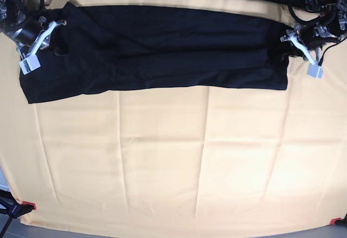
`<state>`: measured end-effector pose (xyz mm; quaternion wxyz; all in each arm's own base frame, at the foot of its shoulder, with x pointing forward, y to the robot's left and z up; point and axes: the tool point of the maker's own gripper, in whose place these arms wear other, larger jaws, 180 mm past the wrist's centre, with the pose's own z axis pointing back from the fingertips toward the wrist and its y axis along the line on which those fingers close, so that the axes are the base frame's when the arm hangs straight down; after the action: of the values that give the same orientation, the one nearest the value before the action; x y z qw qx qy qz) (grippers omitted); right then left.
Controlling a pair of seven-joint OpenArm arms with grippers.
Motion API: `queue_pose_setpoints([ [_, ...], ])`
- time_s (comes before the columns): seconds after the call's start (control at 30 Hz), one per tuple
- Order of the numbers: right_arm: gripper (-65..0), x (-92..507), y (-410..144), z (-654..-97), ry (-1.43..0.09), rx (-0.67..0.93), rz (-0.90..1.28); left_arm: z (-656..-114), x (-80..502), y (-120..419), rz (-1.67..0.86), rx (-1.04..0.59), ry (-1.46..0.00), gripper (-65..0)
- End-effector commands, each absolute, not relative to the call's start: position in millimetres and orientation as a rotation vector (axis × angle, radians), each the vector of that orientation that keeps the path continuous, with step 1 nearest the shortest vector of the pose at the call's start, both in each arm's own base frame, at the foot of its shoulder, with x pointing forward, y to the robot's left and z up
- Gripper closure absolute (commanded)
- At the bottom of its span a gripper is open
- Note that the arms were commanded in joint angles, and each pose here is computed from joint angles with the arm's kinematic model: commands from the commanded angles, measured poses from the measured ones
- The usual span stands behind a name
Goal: Fold the T-shirt properly
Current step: 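Hold both shirt ends and pull the left end slightly inward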
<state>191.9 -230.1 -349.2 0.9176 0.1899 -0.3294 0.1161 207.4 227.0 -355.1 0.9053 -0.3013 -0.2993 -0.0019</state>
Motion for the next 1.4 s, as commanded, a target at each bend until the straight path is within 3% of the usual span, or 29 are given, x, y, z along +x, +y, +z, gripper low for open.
queue_pose_setpoints([
  [0.0,0.0,197,-232,-340,-0.708,0.389,0.257,-345,214,231,-0.024,-0.615,-0.651,-8.9],
  [0.07,0.0,197,-232,-340,-0.707,0.389,0.257,-345,214,232,-0.023,-0.613,-0.652,-15.3],
  [0.2,0.0,197,-232,-340,-0.707,0.389,0.257,-345,214,232,-0.022,-0.613,-0.651,-37.5],
  [0.27,0.0,197,-232,-340,-0.707,0.389,0.257,-348,213,235,-0.025,-0.593,-0.641,-41.8],
  [0.87,0.0,196,-232,-340,-0.701,0.389,0.258,-347,213,301,0.11,-0.355,-0.66,-41.8],
  [1.1,0.0,196,-232,-340,-0.701,0.388,0.258,-351,213,292,0.104,-0.375,-0.65,-41.8],
  [1.37,0.0,197,-229,-338,-0.711,0.407,0.254,-379,207,249,0.003,-0.418,-0.538,-41.8],
])
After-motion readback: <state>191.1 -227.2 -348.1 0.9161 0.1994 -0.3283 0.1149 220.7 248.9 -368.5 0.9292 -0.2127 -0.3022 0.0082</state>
